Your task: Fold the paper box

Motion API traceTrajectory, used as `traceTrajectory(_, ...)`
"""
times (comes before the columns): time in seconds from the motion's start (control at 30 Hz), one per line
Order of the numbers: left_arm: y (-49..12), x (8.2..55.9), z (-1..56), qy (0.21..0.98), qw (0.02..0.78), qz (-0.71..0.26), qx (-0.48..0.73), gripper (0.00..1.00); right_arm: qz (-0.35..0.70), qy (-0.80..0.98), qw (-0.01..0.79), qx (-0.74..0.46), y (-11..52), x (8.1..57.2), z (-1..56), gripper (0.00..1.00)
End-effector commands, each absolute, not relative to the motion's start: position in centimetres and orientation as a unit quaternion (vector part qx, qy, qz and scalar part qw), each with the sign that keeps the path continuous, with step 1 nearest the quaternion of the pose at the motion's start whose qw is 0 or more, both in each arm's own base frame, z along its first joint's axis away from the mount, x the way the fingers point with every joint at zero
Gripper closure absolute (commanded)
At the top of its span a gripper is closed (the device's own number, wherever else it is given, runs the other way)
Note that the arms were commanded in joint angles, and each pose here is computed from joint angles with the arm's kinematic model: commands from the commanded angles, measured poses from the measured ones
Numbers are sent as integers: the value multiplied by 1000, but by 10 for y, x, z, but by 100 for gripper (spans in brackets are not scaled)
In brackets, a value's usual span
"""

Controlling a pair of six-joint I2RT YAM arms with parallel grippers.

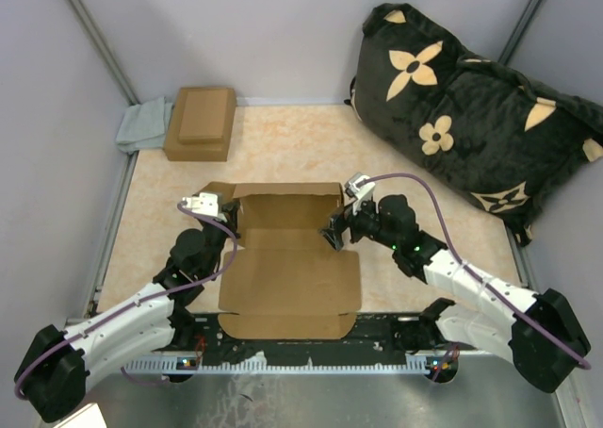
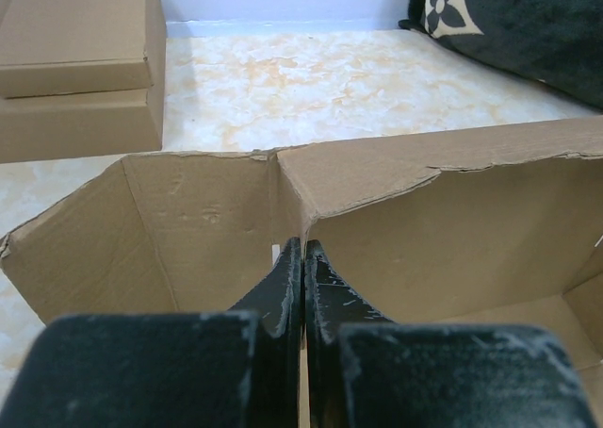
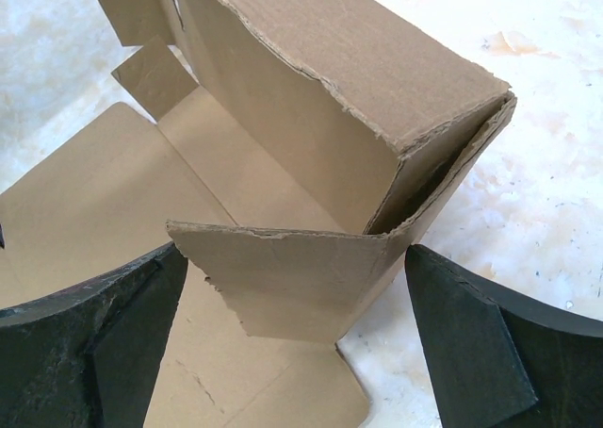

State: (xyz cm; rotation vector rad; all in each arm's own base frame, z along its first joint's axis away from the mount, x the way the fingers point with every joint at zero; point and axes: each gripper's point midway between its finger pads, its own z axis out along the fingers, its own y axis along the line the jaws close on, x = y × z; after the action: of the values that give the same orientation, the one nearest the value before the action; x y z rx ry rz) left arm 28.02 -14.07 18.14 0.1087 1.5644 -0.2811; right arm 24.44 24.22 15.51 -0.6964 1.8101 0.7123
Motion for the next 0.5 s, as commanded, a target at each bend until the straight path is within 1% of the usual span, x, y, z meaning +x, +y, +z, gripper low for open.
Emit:
traceTrajectory(0.0, -146, 280, 192, 695, 704, -141, 44, 100, 297, 738, 532, -290, 243, 246, 171, 1)
traceTrajectory(0.13, -144, 279, 193, 695, 704, -140, 42, 100, 281, 745, 542, -268, 233, 249, 182, 1)
traceTrajectory(0.33, -145, 280, 194, 695, 704, -140, 41, 100, 274, 717, 602, -221, 208, 241, 222, 1)
traceTrajectory(0.47, -145, 280, 195, 694, 704, -142, 40, 100, 198, 725, 651, -111, 161, 256, 229, 2)
